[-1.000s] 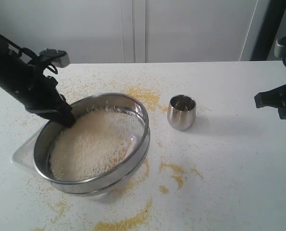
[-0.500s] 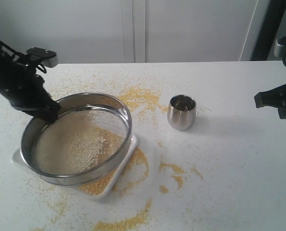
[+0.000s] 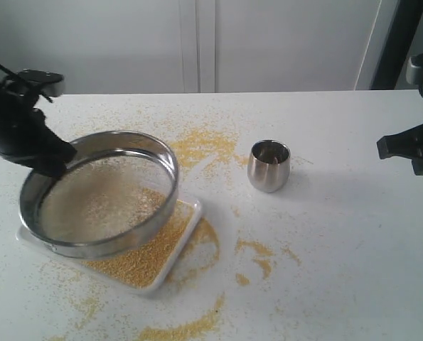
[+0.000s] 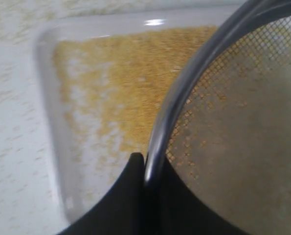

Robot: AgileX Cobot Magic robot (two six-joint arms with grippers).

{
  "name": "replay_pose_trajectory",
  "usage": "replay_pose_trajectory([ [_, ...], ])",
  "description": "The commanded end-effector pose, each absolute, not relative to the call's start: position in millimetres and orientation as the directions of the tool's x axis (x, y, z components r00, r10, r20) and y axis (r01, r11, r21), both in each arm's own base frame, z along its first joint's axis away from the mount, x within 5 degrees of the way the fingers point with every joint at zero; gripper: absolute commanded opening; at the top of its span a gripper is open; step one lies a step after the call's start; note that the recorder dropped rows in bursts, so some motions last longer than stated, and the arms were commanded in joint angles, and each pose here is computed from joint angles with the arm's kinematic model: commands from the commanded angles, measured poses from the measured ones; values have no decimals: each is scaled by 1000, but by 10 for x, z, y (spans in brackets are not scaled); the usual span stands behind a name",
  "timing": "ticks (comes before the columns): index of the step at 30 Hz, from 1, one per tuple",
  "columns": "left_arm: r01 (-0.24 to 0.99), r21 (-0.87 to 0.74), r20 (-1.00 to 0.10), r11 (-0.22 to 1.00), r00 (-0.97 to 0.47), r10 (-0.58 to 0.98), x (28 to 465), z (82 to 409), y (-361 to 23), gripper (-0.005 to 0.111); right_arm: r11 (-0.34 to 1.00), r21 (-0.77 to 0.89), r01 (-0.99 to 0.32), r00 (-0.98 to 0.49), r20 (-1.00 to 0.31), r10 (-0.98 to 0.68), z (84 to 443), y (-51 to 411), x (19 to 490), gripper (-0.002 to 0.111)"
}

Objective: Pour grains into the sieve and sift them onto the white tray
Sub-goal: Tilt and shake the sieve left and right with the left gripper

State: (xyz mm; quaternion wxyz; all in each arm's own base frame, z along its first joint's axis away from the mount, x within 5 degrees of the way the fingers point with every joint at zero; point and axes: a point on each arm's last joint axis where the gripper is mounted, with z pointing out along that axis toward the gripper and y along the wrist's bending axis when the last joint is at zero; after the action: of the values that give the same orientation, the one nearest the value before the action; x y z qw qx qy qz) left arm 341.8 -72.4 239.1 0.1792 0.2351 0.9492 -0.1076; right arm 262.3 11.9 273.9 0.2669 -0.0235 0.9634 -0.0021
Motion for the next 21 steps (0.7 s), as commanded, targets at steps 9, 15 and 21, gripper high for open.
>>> replay_pose_trajectory([
  [9, 378, 5, -392, 926, -851, 349, 3483, 2428, -468, 0, 999, -17, -40, -847, -529, -43, 2757, 114, 2621, 0],
  [15, 672, -197, -437, 714, -712, 549, 3277, 2467, -1092, 0, 999, -17, -40, -846, -531, -43, 2758, 114, 2622, 0],
  [21, 347, -223, -394, 911, -887, 241, 3447, 2454, -314, 0, 999, -17, -40, -845, -532, -43, 2759, 114, 2624, 0],
])
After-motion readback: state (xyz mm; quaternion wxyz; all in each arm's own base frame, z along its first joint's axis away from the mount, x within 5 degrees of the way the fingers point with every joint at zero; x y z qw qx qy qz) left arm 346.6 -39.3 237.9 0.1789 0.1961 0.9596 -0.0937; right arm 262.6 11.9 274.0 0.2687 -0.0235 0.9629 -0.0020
